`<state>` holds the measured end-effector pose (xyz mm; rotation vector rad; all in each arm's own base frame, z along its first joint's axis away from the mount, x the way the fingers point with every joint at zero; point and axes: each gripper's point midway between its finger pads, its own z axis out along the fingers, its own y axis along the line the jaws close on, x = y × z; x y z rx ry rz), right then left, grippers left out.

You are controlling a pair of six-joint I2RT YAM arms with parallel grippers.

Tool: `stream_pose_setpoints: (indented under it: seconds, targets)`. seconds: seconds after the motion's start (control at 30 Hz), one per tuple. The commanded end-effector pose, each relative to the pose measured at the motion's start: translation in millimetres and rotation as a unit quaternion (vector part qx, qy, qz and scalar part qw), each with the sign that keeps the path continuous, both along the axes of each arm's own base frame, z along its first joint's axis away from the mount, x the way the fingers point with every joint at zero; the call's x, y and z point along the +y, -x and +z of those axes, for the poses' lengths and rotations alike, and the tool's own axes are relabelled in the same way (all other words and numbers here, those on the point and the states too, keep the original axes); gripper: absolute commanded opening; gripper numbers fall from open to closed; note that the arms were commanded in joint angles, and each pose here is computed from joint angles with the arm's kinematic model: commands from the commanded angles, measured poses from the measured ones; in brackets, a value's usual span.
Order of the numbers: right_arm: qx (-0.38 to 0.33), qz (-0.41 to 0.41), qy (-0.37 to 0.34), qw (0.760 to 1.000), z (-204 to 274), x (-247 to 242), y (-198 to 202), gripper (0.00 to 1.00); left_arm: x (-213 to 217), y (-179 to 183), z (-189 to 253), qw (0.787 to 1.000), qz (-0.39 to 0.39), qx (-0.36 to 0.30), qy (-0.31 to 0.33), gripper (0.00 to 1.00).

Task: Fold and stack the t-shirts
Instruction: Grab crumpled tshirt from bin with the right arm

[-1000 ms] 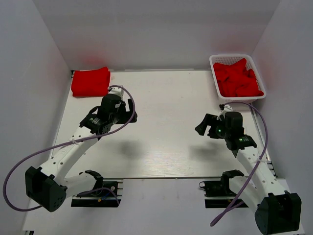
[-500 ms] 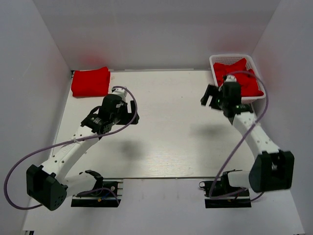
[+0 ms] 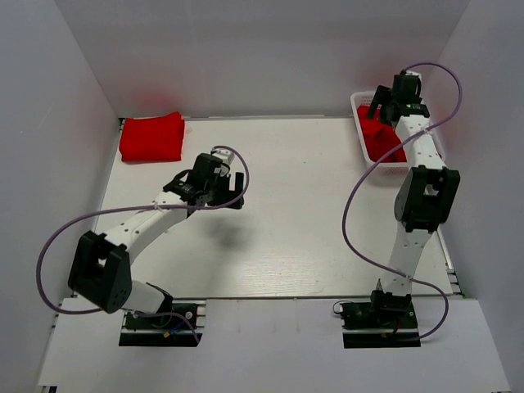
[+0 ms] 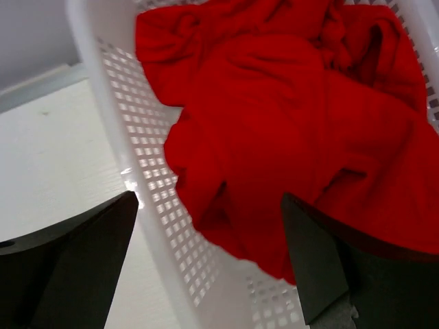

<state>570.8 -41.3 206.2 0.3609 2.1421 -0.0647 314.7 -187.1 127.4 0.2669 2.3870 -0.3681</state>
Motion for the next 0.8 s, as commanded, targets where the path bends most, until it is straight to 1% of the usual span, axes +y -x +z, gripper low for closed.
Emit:
stream_pose_setpoints:
  seconds: [0.0,0.1,0.17,0.2,0.23,0.3,0.33,0.37,0.4,0.47,0.5,0.53,0.57,0.6,0.63,0.67,0.7,0.73,0.77]
  targets:
    - [0.021,-0.002,0.026,0.999,-1.2,-16.5,-8.9,0.9,-23.3,-20.4,21.5,0.998,-0.037,-0.035,0.026,1.0]
    - [0.04,-0.018,0.035,0.998,-24.7,-31.1,-16.4,0.9,-23.5,-29.0,13.6,0.999,-0.036,-0.029,0.019,1.0]
    - [0.047,-0.018,0.032,0.998,-35.0,-35.6,-18.9,0.85,-23.2,-29.4,10.0,0.999,-0.04,-0.027,0.014,1.0]
    - [0.055,-0.014,0.028,0.998,-44.4,-35.5,-20.0,0.78,-23.2,-29.4,10.0,0.999,-0.04,-0.027,0.014,1.0]
    - [0.06,-0.013,0.024,0.998,-50.8,-35.2,-19.7,0.46,-23.3,-29.6,6.5,0.999,-0.04,-0.023,0.012,1.0]
    - [0.062,-0.016,0.021,0.998,-53.8,-36.5,-20.1,0.23,-19.5,-29.4,4.6,0.999,-0.033,-0.021,0.003,1.0]
    - [0.058,-0.018,0.021,0.998,-51.5,-35.4,-20.7,0.1,-19.5,-29.4,4.6,0.999,-0.033,-0.021,0.003,1.0]
    - [0.049,-0.022,0.021,0.998,-44.7,-36.9,-21.9,0.0,-16.7,-28.7,2.8,0.999,-0.029,-0.018,-0.003,1.0]
    - [0.042,-0.024,0.021,0.999,-39.0,-38.1,-22.2,0.0,-13.5,-30.5,2.8,1.0,-0.024,-0.018,-0.003,1.0]
    - [0.002,-0.026,0.025,0.999,-3.3,-37.7,-21.9,0.0,-12.5,-28.0,9.0,0.999,-0.021,-0.024,0.004,1.0]
    - [-0.009,-0.023,0.031,0.999,7.0,-39.1,-21.2,0.0,-11.6,-26.2,11.1,0.999,-0.021,-0.024,0.004,1.0]
    - [-0.052,-0.024,0.037,0.998,47.2,-38.6,-17.4,0.0,-11.4,-25.9,15.1,0.999,-0.021,-0.029,0.006,1.0]
    - [-0.066,-0.024,0.04,0.997,60.9,-40.1,-15.2,0.0,-9.9,-23.1,14.1,0.999,-0.021,-0.028,0.006,1.0]
    - [-0.078,-0.014,0.056,0.995,75.3,-40.3,-13.0,0.0,-9.6,-24.9,24.9,0.999,-0.014,-0.043,0.014,1.0]
    - [-0.104,-0.012,0.065,0.992,96.3,-41.8,-13.1,0.0,-6.9,-23.3,24.4,0.999,-0.01,-0.045,0.012,1.0]
    - [-0.14,-0.011,0.085,0.986,138.0,-42.7,-0.4,0.0,-4.7,-21.6,23.4,0.999,-0.002,-0.043,0.013,1.0]
    - [-0.15,-0.019,0.106,0.983,153.9,-48.7,5.0,0.0,-3.1,-22.5,23.4,0.999,0.002,-0.045,0.01,1.0]
    - [-0.2,-0.023,0.138,0.97,213.5,-52.3,24.7,0.0,-2.3,-19.1,29.6,0.999,0.01,-0.045,0.02,1.0]
    - [-0.237,-0.024,0.146,0.96,252.0,-49.9,41.7,0.0,-1.1,-16.1,32.5,0.999,0.013,-0.043,0.023,1.0]
